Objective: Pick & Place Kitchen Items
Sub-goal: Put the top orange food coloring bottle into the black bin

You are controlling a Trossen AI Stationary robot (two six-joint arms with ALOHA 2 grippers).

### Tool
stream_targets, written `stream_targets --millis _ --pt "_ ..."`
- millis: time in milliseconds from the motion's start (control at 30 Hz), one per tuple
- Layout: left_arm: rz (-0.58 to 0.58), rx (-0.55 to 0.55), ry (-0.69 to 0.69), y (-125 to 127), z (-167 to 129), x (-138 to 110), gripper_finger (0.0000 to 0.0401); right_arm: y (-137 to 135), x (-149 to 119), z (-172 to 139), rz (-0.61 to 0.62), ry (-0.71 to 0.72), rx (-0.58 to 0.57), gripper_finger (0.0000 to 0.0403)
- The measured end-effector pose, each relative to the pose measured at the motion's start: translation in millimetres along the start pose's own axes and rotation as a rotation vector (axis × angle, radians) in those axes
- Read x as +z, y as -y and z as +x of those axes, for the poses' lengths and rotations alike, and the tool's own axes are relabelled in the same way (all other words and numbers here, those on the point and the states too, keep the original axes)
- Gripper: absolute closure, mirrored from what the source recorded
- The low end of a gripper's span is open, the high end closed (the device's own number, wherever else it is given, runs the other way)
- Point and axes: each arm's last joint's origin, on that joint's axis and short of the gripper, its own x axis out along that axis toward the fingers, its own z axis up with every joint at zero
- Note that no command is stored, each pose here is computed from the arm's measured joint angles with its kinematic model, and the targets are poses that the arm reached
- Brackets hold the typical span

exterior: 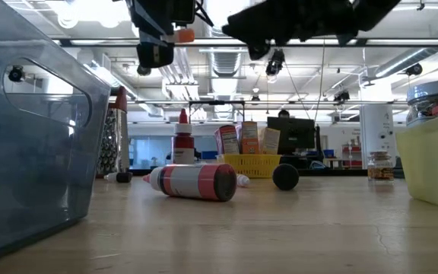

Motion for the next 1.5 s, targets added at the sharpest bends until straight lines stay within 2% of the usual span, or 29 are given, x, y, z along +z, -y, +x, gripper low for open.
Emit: stream_targets --millis 267,533,700,1067,1500 --pt "-0.016 -0.140 -0.038 5 9 -3 0.0330 -12 9 26 -0.131 0.006 0.040 0.0259" --pt "-0.020 -0.178 -0.055 10 13 -4 0.0330 -22 14 33 -0.286 -0.007 -0.093 0.0243" --pt "-0.019 -0.212 -0.034 10 17 1 0.0330 -27 19 36 -0.330 0.005 -0.098 0.0232" --pt "-0.050 -0.297 -0.099 2 41 9 0.0330 -27 16 38 -0.332 -0.012 -0.090 0.0239" --pt "-0.007 -0.319 -0.059 6 34 17 0.0330 -32 12 38 -0.310 -0.038 -0.063 0.0272"
